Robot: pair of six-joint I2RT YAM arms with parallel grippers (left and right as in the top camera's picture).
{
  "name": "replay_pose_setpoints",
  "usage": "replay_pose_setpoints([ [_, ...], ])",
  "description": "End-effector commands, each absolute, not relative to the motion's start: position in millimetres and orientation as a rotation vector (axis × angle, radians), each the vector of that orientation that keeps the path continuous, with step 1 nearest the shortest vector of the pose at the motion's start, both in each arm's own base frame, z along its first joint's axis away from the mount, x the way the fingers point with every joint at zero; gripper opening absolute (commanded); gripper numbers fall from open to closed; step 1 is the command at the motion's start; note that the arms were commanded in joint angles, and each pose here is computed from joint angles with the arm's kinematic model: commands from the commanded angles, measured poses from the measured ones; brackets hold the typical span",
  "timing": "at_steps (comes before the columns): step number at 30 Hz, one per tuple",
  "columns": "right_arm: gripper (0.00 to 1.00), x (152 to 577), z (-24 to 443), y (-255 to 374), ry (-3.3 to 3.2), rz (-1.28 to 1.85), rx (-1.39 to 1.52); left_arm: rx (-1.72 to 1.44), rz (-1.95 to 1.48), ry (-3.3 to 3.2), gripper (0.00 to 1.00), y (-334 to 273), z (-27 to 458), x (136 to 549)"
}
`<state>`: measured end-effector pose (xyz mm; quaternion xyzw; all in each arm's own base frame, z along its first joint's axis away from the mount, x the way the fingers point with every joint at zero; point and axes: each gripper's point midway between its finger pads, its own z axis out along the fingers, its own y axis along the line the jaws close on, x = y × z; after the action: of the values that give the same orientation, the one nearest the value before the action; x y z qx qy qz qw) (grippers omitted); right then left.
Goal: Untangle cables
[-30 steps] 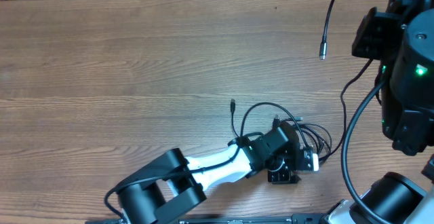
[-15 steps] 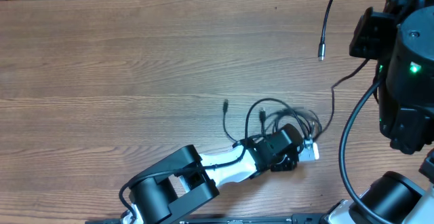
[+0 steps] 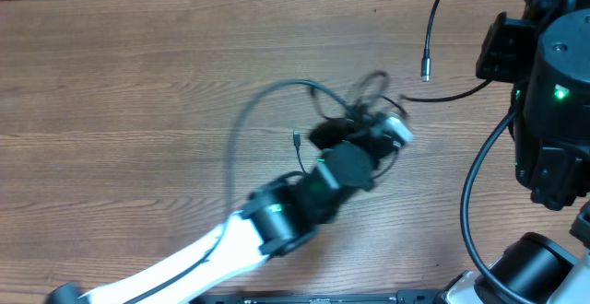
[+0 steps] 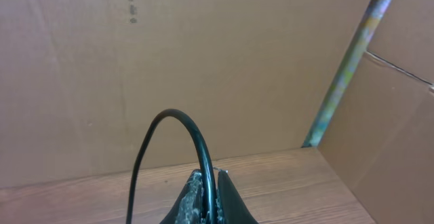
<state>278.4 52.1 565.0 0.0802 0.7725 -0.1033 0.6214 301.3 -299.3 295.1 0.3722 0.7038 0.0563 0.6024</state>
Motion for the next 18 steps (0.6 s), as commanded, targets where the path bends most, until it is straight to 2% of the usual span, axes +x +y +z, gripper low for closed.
replay_pose_setpoints([
  [1, 0.04, 277, 569, 43, 1.750, -0.264, 0.249, 0.695, 0.238, 1.654, 0.04, -243, 329, 310],
  [7, 0.04, 277, 569, 31, 1.738, -0.288, 0.301, 0.567, 0.345, 1.681, 0.04, -185, 350, 313],
  [18, 0.04, 300, 541, -46, 1.808, -0.297, 0.568, 0.154, 0.619, 1.681, 0.04, -67, 391, 310],
])
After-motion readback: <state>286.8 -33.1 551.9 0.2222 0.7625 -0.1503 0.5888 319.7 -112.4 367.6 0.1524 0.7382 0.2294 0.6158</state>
